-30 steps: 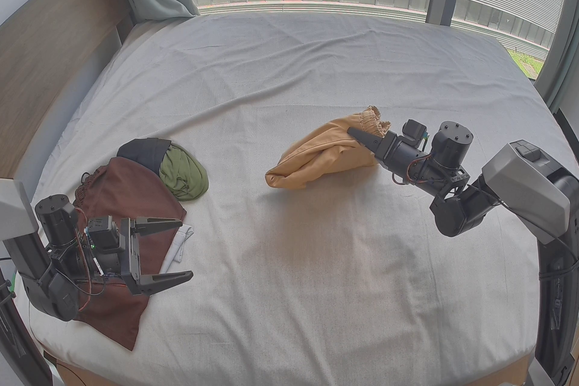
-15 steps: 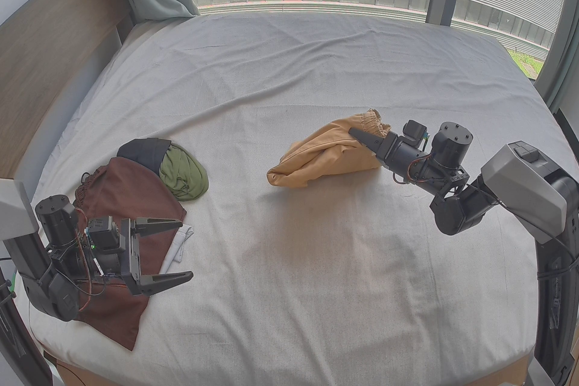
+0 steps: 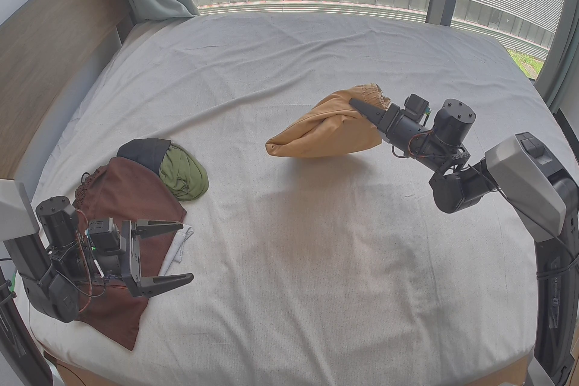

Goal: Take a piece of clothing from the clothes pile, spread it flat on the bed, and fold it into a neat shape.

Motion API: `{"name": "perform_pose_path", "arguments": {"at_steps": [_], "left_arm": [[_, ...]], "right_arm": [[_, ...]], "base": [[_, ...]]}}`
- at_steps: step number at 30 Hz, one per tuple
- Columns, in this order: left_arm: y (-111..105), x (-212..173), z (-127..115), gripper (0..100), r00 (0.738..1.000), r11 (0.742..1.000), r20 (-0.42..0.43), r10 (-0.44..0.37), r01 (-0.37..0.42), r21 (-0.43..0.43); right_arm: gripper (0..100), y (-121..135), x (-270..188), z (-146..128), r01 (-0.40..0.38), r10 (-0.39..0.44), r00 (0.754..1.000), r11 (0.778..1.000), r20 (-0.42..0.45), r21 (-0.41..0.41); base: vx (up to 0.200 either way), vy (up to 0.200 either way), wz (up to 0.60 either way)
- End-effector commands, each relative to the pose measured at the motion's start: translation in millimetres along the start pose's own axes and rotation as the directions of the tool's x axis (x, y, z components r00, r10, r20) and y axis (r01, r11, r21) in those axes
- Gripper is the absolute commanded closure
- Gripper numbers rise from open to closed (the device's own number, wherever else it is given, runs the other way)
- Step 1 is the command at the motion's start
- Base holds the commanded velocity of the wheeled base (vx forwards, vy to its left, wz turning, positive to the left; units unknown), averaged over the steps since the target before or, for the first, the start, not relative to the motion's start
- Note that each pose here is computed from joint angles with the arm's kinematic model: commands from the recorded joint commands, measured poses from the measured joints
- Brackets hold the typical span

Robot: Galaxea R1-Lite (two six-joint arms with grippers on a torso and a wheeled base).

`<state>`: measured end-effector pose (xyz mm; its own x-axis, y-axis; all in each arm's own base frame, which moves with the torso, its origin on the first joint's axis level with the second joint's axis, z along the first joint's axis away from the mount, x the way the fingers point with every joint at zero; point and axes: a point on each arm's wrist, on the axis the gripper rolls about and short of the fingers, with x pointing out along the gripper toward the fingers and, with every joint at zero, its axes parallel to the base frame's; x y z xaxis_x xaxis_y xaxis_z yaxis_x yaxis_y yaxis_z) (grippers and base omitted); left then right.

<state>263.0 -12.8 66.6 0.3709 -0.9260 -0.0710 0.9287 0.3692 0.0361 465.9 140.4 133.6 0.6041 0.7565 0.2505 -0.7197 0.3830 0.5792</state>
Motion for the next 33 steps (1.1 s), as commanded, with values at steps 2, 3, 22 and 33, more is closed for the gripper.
{"name": "perform_pose_path", "arguments": {"at_steps": [2,3,22,33], "left_arm": [[-4,1,-1,0,1.0,1.0,-0.003,-0.008,0.008,-0.01],[-4,1,-1,0,1.0,1.0,-0.004,-0.008,0.008,-0.012],[-6,2,-4,0,1.0,1.0,-0.008,-0.016,0.015,-0.024],[-7,4,-3,0,1.0,0.999,-0.008,-0.025,0.025,-0.022]], "right_arm": [[100,-8,12,6,-0.023,0.023,1.0,1.0,0.016,-0.013],[100,-8,12,6,-0.022,0.023,1.0,1.0,0.015,-0.012],[100,-72,-16,-64,0.141,-0.13,0.985,0.985,-0.113,0.095],[100,-69,-55,-109,0.197,-0.171,0.969,0.971,-0.181,0.139]], "base": [[0.0,0.0,0.0],[0.0,0.0,0.0],[0.0,0.0,0.0],[0.0,0.0,0.0]]}}
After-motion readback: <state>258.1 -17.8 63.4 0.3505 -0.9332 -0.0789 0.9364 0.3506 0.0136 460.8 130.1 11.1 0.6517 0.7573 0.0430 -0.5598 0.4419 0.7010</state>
